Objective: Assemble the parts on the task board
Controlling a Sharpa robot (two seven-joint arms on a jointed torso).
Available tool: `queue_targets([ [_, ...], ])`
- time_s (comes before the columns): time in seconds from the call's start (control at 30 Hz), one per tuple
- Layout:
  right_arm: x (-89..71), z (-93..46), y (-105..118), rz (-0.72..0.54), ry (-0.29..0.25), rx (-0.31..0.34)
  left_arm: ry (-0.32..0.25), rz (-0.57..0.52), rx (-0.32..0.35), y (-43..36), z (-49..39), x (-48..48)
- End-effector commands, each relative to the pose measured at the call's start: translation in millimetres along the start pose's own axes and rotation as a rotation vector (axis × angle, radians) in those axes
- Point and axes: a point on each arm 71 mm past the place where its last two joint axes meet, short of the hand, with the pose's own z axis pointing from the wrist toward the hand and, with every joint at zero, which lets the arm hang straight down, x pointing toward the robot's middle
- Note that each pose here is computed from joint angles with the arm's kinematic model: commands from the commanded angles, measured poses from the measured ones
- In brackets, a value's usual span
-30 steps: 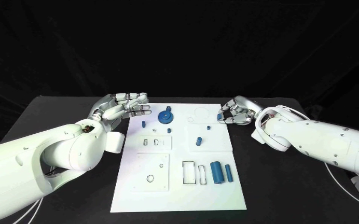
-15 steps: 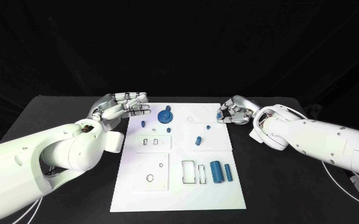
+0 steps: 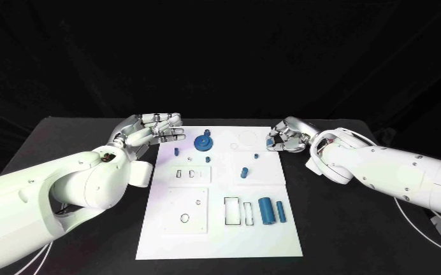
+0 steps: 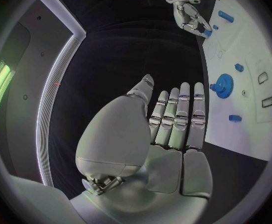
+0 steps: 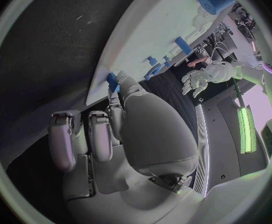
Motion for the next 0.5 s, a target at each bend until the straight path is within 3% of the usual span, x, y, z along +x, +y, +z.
queue_targets([
  [0.03,1.3,-0.1,-1,-0.015,0.006,0.002,0.018,-0.007,0.004,-0.9,0.1,2.1],
  [0.3,-2.0,-0.1,4,-0.039,-0.058,-0.023,0.016,-0.006,0.004,-0.8,0.3,1.3],
  [0.5,-5.7,-3.0,24,-0.029,-0.09,-0.057,0.013,-0.005,0.003,-0.6,0.8,0.4],
])
